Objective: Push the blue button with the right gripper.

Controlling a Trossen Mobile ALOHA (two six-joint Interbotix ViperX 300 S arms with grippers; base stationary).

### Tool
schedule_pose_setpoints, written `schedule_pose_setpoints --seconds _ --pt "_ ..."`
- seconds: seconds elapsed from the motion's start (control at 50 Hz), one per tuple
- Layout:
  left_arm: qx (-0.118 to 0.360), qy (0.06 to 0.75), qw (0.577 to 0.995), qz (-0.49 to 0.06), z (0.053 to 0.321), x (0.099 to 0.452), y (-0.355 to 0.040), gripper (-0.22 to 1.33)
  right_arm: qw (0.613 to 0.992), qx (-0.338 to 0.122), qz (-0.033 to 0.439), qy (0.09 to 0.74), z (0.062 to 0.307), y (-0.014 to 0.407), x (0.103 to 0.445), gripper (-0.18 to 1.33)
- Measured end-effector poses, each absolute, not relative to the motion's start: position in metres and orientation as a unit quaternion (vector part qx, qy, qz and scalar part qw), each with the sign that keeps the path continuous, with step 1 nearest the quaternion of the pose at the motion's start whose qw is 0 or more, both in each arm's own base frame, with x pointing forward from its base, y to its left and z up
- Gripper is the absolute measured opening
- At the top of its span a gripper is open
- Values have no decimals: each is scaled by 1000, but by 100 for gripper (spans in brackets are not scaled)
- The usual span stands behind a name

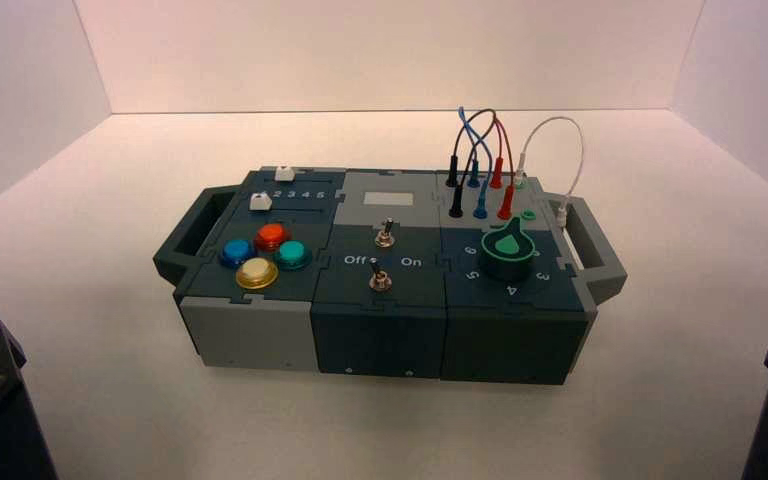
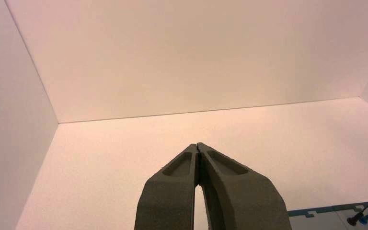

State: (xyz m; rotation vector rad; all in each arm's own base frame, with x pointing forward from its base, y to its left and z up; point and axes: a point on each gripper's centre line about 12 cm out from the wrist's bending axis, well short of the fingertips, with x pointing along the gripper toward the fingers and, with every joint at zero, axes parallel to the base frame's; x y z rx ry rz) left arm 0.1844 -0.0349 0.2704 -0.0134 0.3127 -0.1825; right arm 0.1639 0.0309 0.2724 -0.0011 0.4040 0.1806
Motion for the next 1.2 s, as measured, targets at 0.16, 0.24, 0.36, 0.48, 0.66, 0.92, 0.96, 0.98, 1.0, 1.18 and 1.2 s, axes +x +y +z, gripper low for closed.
schedule_pose_setpoints --seconds 0.16,0.24,0.36,0.48,0.66,0.92,0.96,0.98,1.0,1.18,1.2 --pt "-6 156 983 -92 270 184 -35 -16 976 0 90 200 273 31 164 -14" --pt "-7 156 984 -91 270 184 -35 -16 976 0 90 200 272 31 164 -14" --pt "-7 157 983 -91 270 184 -35 -16 976 1 90 200 272 31 164 -14" --pt "-6 166 982 -91 268 184 -35 -16 975 4 92 205 272 32 164 -14" --pt "8 270 956 -115 263 180 -45 -16 965 7 109 240 262 39 165 -14" --pt "16 429 894 -129 252 158 -48 -16 943 -15 164 288 249 61 167 -14" --pt "18 447 885 -129 251 154 -47 -16 939 -19 174 297 246 66 167 -14" --pt "19 457 880 -129 251 152 -47 -16 936 -22 181 302 246 69 167 -14" --pt "20 461 878 -130 251 152 -47 -16 933 -25 185 307 244 71 167 -14" --pt "32 525 840 -133 257 138 -45 -16 901 -51 245 355 235 99 164 -14" --pt "34 529 837 -134 257 138 -46 -16 897 -52 251 360 235 102 164 -14"
